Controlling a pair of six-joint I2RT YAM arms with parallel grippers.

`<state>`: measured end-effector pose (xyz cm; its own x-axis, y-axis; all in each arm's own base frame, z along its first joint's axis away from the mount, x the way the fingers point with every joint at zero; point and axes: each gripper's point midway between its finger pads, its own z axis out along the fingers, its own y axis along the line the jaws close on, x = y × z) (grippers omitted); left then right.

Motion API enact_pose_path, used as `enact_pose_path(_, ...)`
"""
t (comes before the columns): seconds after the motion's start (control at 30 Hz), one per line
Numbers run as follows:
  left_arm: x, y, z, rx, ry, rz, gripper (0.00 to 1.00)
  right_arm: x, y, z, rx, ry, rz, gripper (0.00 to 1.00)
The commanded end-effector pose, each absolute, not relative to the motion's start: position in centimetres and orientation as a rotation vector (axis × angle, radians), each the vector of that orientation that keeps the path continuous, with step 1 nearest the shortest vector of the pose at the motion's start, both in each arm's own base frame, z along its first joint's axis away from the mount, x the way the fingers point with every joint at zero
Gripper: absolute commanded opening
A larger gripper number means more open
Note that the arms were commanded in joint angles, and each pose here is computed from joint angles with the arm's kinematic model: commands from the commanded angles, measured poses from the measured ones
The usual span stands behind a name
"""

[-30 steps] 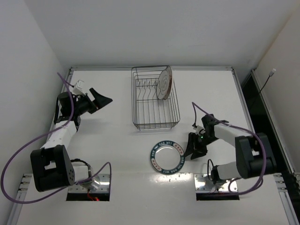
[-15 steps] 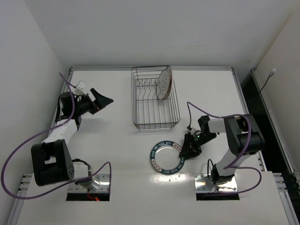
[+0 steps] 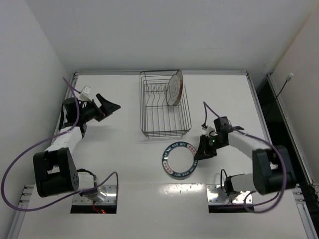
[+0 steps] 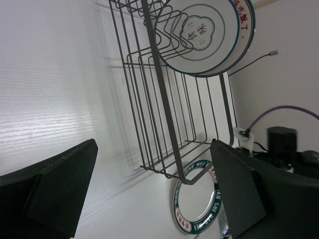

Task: Load the plates into the dish rack

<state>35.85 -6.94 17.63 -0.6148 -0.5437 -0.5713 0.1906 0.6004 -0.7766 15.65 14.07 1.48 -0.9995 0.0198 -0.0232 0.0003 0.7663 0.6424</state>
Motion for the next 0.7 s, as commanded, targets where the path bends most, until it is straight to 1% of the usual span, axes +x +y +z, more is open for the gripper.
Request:
enact_pose_path(0.0, 36.5, -6.7, 18.4, -0.25, 1.955, -1.039, 0.95, 18.2, 12.0, 4.9, 0.002, 2.825, 0.746, 0.0)
enact_pose_path(0.03, 36.4, -6.7, 18.6, -0.235, 1.947, -1.031, 0.95, 17.5, 11.4, 5.9, 0.015, 2.844, 0.698, 0.0)
enact_pose_path(0.07, 36.4, -6.6, 18.4, -0.248, 1.954, -1.025, 0.95, 18.8, 10.9, 7.8, -0.003, 2.791, 0.623, 0.0)
enact_pose_path(0.13, 36.5, -6.5, 18.7, -0.249, 1.945, -1.012, 0.95, 18.4, 10.3, 10.6, -0.012, 2.757, 0.565, 0.0)
enact_pose_path(0.23, 36.5, -6.2, 18.3, -0.266, 1.96, -0.991, 0.95, 20.2, 9.1, 17.0, 0.006, 2.63, 0.459, 0.0)
enact_pose_path(0.27, 36.5, -6.2, 18.3, -0.266, 1.96, -0.991, 0.95, 20.6, 8.4, 18.2, 0.02, 2.606, 0.405, 0.0)
enact_pose_path(0.3, 36.3, -6.2, 18.4, -0.258, 1.961, -0.985, 0.95, 21.0, 8.1, 19.6, 0.024, 2.577, 0.384, 0.0)
enact_pose_path(0.33, 36.4, -6.1, 18.3, -0.265, 1.961, -0.976, 0.95, 21.8, 8.1, 22.6, 0.02, 2.499, 0.381, 0.0)
enact_pose_path(0.4, 36.4, -6.1, 18.3, -0.265, 1.961, -0.976, 0.95, 22.4, 8.0, 24.6, 0.022, 2.48, 0.373, 0.0)
enact_pose_path(0.43, 36.4, -6.0, 18.1, -0.278, 1.969, -0.97, 0.95, 23.2, 8.2, 27.3, 0.015, 2.419, 0.382, 0.0)
enact_pose_path(0.5, 36.6, -6.0, 18.5, -0.272, 1.962, -0.968, 0.95, 24.6, 8.4, 28.7, 0.013, 2.399, 0.386, 0.0)
enact_pose_path(0.57, 36.5, -5.9, 18.7, -0.257, 1.954, -0.96, 0.95, 27.1, 8.6, 31.5, 0.05, 2.287, 0.39, 0.0)
enact_pose_path(0.67, 36.6, -5.8, 18.7, -0.264, 1.954, -0.951, 0.95, 30.5, 9.3, 32.7, 0.079, 2.231, 0.368, 0.0)
